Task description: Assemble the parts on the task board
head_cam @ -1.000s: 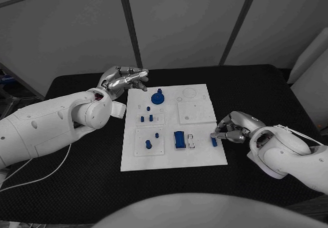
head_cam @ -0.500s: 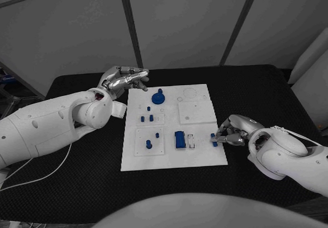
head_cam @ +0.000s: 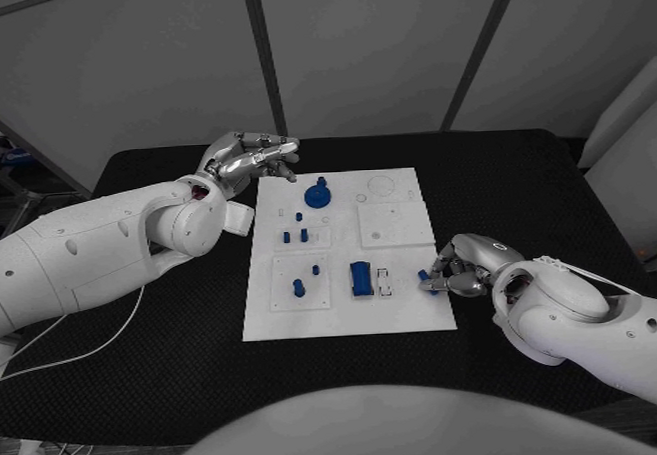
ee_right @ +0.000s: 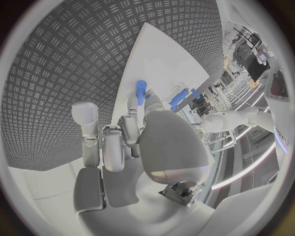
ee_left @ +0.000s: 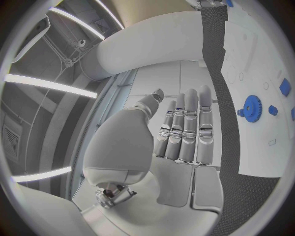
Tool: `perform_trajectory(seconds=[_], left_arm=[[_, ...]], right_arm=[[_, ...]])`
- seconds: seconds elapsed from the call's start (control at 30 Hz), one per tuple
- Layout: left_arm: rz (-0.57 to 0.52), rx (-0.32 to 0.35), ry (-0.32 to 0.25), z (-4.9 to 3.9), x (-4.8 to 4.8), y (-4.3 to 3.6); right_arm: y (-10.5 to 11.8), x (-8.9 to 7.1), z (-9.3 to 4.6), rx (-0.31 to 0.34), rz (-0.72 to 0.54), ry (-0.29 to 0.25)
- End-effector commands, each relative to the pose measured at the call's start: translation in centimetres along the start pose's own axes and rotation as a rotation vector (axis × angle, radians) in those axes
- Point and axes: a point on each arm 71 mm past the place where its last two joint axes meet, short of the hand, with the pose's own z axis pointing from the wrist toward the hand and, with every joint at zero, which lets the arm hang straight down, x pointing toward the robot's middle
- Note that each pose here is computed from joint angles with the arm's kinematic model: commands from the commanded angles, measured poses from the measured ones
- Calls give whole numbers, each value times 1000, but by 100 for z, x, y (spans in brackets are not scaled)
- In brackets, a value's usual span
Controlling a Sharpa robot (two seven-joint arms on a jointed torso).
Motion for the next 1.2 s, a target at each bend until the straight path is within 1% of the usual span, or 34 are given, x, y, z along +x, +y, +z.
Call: perform_trajectory(seconds=[0.03, 0.3, 0.5, 0.93, 1.2], left_arm=[[-7, 11, 11, 2, 9, -16], [-6, 11, 10, -3, 4, -18], [-5, 11, 8, -8, -4, -20], [-4, 10, 5, -14, -9, -22], [-4, 10, 4, -18, -10, -24]], right_arm=[[-27, 136, -5, 23, -94, 56], [24, 154, 20, 22, -155, 42], [86, 146, 7, 15, -156, 23], [174, 112, -87, 18, -49, 6], [242, 78, -138, 1, 20, -23]])
